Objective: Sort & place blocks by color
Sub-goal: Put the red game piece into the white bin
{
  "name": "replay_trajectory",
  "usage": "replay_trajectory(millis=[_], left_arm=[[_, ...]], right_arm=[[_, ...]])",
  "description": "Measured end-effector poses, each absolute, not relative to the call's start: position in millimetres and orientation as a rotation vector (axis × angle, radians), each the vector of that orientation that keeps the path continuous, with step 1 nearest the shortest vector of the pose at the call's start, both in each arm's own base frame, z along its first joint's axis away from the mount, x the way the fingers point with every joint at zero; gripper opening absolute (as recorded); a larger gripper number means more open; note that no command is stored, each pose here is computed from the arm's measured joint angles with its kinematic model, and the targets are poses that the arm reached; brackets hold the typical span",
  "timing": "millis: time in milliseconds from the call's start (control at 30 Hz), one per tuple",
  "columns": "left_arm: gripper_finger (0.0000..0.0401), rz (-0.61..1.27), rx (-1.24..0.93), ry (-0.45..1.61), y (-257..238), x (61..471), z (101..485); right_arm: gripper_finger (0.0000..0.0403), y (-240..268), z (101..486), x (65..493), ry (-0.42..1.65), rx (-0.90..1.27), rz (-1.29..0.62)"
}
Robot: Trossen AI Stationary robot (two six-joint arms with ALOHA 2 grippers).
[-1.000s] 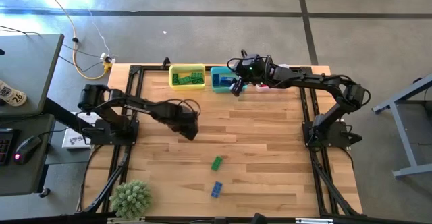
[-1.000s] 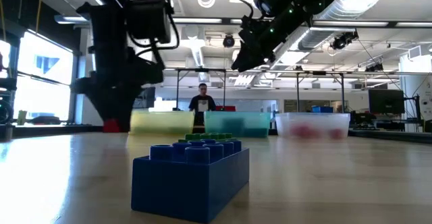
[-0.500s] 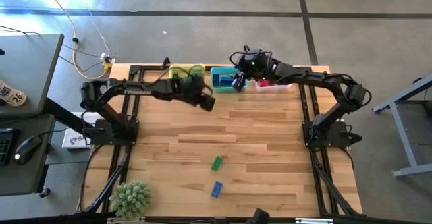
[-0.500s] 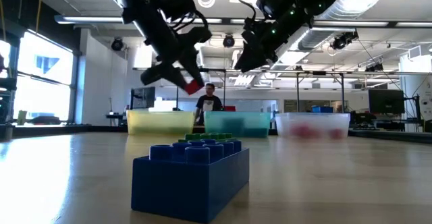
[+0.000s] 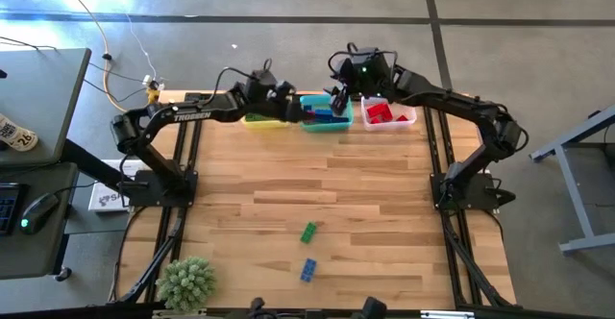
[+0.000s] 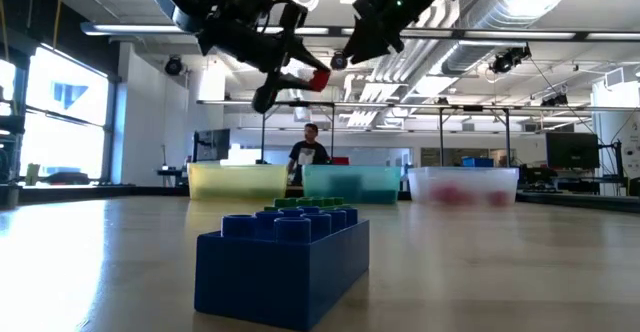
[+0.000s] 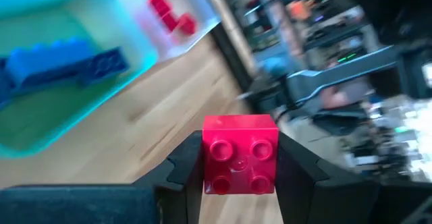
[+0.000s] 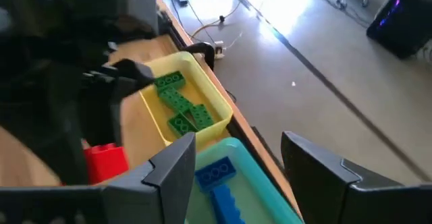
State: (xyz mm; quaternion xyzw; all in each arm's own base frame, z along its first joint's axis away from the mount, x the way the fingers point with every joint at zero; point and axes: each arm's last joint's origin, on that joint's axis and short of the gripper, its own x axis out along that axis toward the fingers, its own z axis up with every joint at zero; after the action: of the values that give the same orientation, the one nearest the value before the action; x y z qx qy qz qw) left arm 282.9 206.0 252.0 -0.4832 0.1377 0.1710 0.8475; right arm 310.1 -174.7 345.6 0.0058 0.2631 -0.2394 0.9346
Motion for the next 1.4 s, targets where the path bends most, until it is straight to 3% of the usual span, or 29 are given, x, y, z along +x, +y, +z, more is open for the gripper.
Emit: replay_trajectory(millis=[333, 600, 867, 1400], left_arm=[[0.0110, 0.324, -1.089, 0.064, 231, 272, 272], [0.0110, 0.280, -1.148, -0.063, 235, 270, 284], [0.0110, 0.209, -1.180, -0.179, 236, 271, 297], [0.0116, 0.152, -1.180, -0.186, 226, 278, 301]], right_arm=[[0.0206, -151, 362, 321, 0.483, 0.167, -0.503], [0.0206, -116, 362, 333, 0.480, 0.081, -0.680], [0.0206, -83, 364, 346, 0.432, 0.021, -0.736], [0.0206, -79, 348, 375, 0.319, 0.024, -0.852]])
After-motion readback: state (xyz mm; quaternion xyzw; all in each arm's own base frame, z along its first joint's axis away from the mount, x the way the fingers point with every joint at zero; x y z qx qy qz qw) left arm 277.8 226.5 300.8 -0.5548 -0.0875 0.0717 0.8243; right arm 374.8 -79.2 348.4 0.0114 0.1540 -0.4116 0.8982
